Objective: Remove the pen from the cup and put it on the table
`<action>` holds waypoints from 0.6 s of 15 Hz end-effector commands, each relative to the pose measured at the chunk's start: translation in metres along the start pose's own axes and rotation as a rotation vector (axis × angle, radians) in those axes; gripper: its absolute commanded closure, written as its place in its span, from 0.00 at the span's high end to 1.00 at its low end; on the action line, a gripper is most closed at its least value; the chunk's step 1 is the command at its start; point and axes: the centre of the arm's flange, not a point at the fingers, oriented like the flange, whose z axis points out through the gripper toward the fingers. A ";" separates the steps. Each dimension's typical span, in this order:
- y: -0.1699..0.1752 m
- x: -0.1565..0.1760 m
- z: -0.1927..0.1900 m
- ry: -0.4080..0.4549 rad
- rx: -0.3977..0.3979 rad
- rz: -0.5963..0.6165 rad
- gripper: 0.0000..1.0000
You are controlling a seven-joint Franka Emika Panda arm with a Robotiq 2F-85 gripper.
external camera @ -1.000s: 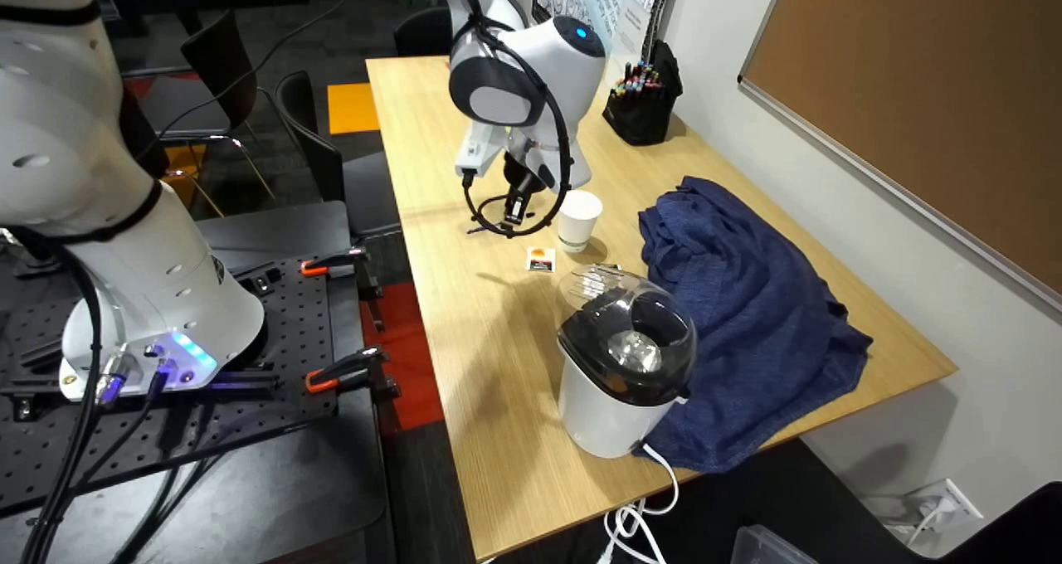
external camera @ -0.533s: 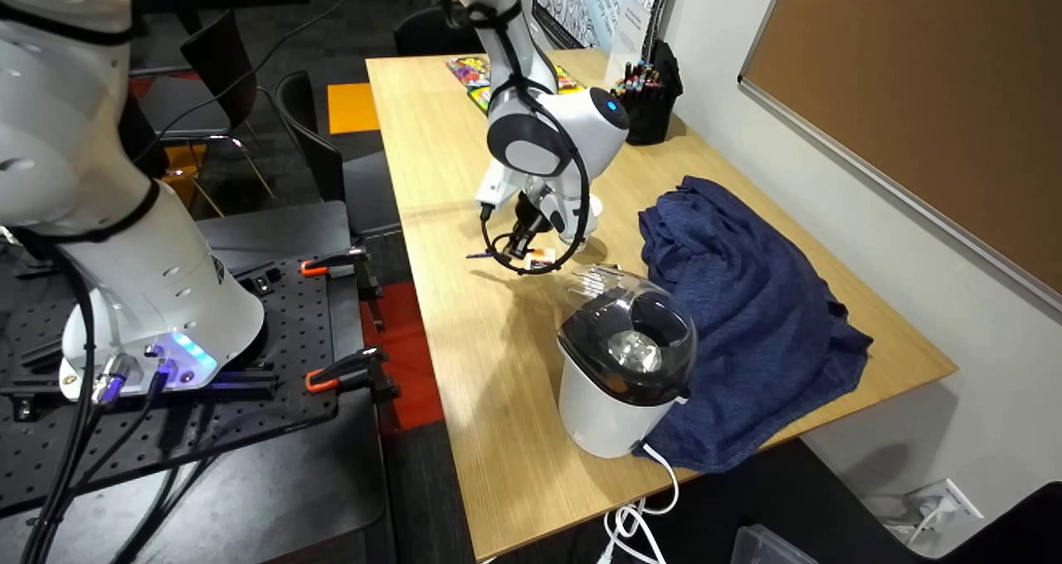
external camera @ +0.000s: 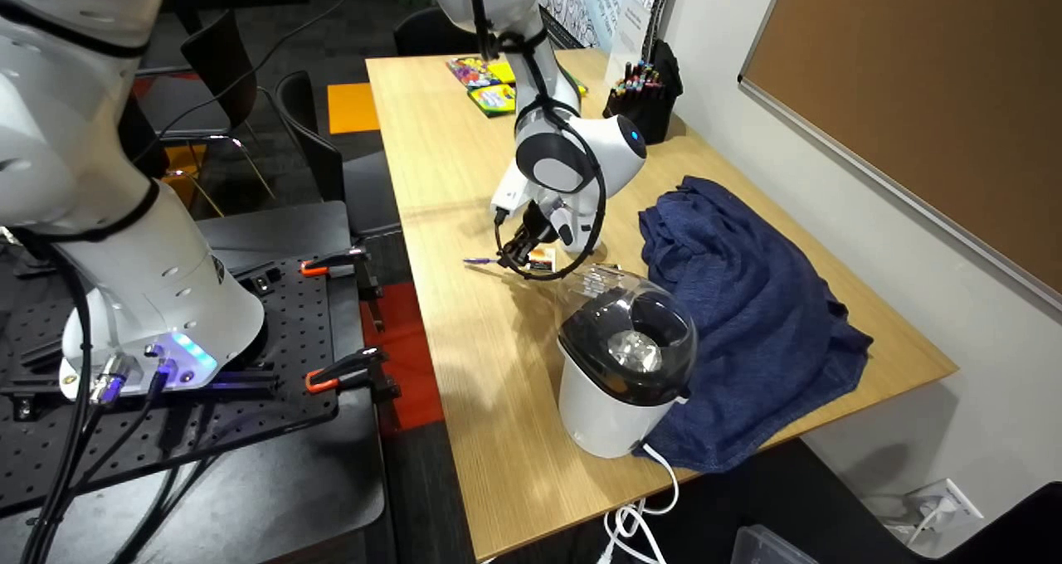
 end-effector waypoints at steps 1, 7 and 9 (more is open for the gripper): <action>-0.007 0.001 -0.010 -0.020 -0.024 0.032 0.53; -0.003 -0.043 -0.041 0.117 -0.026 0.063 0.96; -0.004 -0.063 -0.055 0.192 -0.016 0.060 1.00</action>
